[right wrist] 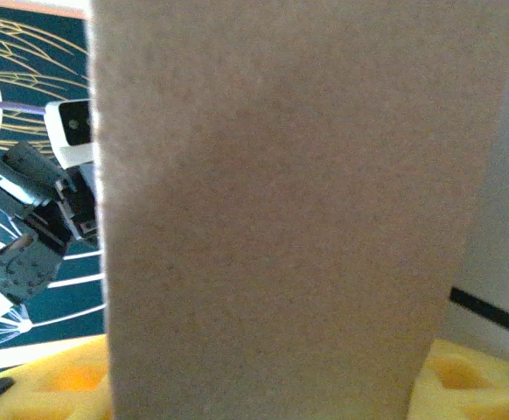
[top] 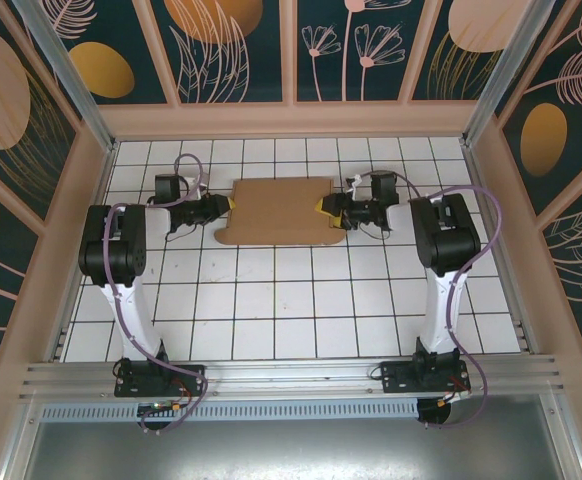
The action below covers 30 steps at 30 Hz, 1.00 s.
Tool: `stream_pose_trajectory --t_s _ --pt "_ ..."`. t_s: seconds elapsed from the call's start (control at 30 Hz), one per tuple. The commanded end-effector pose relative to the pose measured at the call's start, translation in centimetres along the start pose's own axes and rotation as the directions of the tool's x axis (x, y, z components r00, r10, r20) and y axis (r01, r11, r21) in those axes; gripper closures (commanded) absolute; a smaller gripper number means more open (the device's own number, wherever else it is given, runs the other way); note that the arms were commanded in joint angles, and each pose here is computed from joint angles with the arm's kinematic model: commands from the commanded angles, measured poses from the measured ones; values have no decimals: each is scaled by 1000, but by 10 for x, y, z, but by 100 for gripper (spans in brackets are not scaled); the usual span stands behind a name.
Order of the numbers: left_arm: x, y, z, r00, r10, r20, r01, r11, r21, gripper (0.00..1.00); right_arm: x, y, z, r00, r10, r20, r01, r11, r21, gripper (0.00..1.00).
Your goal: Fold the paper box
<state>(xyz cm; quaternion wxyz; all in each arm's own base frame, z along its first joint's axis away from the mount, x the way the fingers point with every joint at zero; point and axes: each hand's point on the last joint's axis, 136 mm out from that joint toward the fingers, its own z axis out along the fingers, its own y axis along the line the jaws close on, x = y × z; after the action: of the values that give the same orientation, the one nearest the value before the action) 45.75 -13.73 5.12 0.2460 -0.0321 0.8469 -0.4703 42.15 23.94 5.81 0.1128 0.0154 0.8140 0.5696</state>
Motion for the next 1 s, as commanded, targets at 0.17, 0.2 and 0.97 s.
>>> stream_pose_trajectory --t_s 0.17,0.2,0.97 --pt "-17 19 -24 986 -106 129 133 966 -222 46 3 34 -32 991 8 136 12 989 -145 53" --pt "-27 15 -32 979 -108 171 149 957 -249 46 2 35 -36 986 3 164 21 990 -139 53" --pt "79 -130 -2 817 -526 234 562 818 -121 28 48 5 -70 809 -14 588 -102 981 164 60"
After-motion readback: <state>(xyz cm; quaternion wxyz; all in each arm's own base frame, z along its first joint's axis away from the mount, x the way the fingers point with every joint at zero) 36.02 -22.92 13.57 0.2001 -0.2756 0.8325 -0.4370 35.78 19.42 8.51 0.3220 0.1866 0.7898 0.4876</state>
